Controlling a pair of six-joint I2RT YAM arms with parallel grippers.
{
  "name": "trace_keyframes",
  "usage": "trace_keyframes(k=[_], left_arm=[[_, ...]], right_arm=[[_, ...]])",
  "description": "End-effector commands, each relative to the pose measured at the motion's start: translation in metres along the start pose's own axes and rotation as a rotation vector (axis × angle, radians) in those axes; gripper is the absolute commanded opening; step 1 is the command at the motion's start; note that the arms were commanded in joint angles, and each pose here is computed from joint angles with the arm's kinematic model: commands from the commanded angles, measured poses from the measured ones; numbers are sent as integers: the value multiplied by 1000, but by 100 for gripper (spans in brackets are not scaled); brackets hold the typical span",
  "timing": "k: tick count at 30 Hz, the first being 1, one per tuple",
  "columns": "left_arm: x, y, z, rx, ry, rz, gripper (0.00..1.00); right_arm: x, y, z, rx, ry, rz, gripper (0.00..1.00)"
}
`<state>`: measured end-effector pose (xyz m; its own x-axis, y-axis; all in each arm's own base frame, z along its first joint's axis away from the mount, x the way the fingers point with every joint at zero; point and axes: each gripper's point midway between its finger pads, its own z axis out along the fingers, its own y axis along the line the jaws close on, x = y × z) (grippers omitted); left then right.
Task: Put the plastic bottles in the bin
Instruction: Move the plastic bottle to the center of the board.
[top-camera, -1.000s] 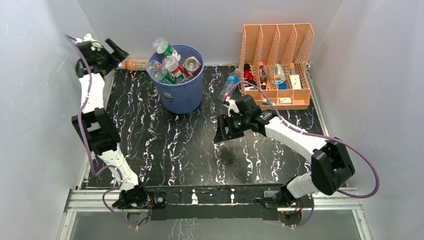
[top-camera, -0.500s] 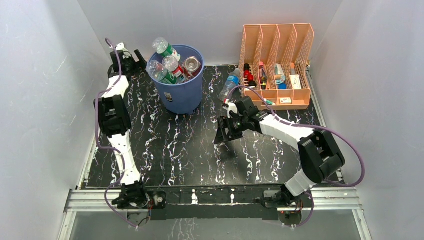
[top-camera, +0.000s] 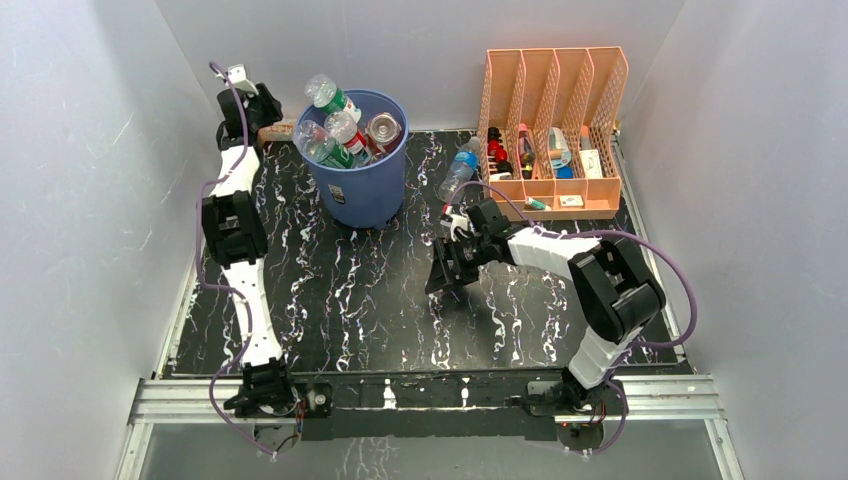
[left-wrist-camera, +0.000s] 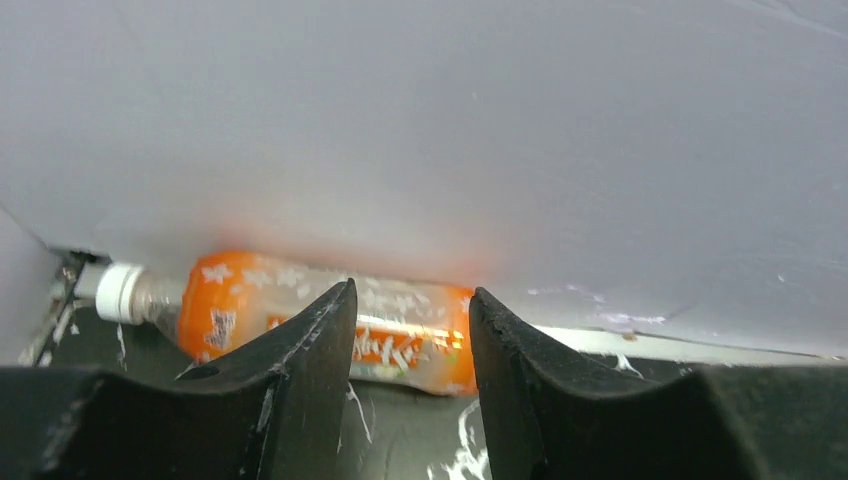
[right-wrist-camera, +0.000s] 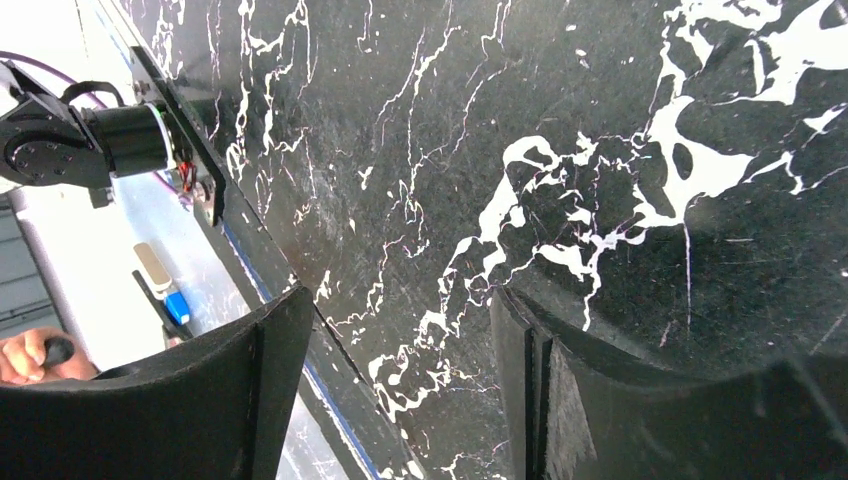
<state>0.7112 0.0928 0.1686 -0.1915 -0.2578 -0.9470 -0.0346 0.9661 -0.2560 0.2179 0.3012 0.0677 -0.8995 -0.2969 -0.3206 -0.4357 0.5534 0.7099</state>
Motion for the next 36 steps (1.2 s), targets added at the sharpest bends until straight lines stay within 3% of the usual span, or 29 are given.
trace_keyframes(k=[1,11,26,36], left_arm=[[-19,-4,17,17,-66,82,45],[10,0,38,24,-77,108,56],[31,-9,51,40,-67,135,59],[71,2,33,-30,106,88,57]], right_arm=[[-3,8,4,-77,-7,-19,75],[-1,10,7,-117,-5,6,74],[3,4,16,-133,13,29,73],[0,16,7,-153,-8,21,71]])
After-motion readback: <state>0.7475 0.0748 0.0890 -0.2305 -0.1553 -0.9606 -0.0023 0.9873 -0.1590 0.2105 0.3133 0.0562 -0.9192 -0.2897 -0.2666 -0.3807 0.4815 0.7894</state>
